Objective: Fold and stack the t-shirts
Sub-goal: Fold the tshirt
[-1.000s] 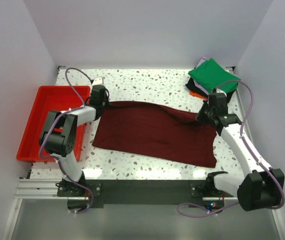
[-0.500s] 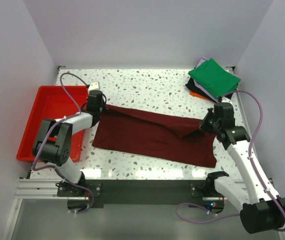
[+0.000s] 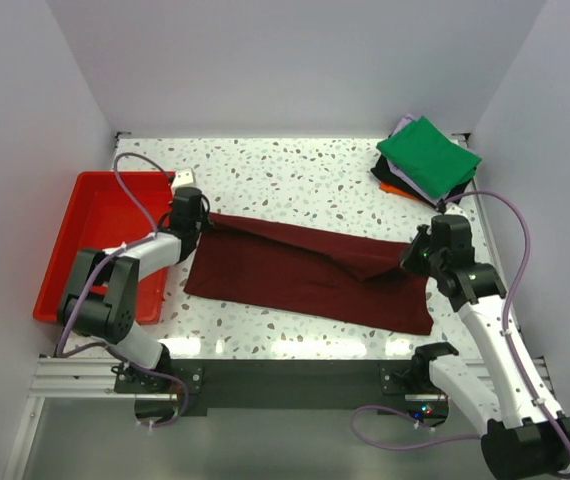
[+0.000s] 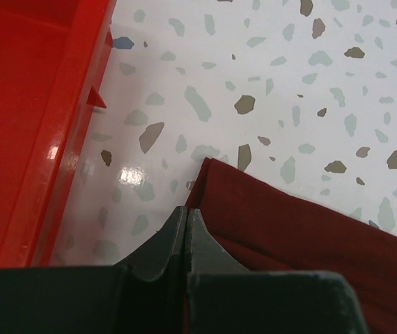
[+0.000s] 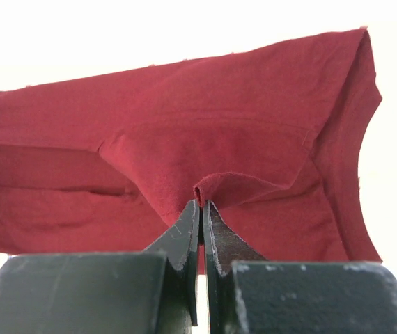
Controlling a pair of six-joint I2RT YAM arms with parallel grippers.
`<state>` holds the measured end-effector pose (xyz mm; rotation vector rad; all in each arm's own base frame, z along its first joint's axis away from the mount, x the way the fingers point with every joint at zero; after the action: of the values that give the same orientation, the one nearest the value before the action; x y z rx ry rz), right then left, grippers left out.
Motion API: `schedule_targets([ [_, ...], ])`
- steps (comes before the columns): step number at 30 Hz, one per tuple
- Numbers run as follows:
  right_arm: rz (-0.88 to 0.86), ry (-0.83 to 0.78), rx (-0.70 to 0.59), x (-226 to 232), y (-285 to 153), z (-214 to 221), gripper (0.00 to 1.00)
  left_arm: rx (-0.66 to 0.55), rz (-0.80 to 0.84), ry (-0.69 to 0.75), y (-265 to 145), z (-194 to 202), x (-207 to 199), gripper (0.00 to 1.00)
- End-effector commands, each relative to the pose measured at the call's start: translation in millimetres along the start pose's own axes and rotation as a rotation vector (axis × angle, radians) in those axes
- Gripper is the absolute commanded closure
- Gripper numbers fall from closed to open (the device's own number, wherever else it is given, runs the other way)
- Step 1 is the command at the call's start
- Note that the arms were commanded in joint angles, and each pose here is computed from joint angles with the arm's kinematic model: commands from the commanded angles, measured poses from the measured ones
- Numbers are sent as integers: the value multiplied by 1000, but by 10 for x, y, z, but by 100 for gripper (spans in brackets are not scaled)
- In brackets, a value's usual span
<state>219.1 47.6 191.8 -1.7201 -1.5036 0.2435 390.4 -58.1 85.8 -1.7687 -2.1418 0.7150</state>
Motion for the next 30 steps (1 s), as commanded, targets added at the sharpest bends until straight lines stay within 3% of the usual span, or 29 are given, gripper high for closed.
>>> schedule_targets([
  [1, -12, 2, 56, -33, -1, 180, 100, -57, -24, -50, -75, -110, 70, 100],
  [7, -17, -1, 92, -91, -9, 349, 100, -39, -50, -82, -213, 88, 197, 100],
  [10, -8, -5, 113, -124, 8, 423, 100, -43, -61, -105, -313, 159, 266, 80],
  [11, 1, -5, 118, -140, 17, 438, 100, -51, -57, -109, -364, 171, 282, 64],
  [14, 45, -6, 111, -217, 27, 452, 94, -87, -36, -124, -465, 103, 277, 35],
  [15, 55, 0, 101, -233, 29, 444, 89, -103, -18, -121, -493, 71, 238, 32],
  [16, 79, 3, 80, -268, 31, 421, 77, -117, -4, -117, -519, 33, 205, 31],
  [20, 79, 20, -6, -265, 4, 305, 56, -160, 60, -80, -597, -102, -21, 28],
  [25, -69, -54, -26, 69, 118, 306, 52, -168, 211, -63, -618, -156, -402, 27],
  [30, -173, -220, 40, 608, 361, 608, 53, -139, 321, -53, -505, -147, -650, 26],
])
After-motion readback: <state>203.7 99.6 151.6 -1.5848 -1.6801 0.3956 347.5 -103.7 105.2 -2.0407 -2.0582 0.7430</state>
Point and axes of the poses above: each gripper's point midway between its finger pads, its own y axis out along the fingers, its own x axis along the line the jaws close on, z = x × y, the point moved 3 cm from there along -y, back along the fingers, and after that the axes turned 2 degrees about y, right-handed, at the moved point
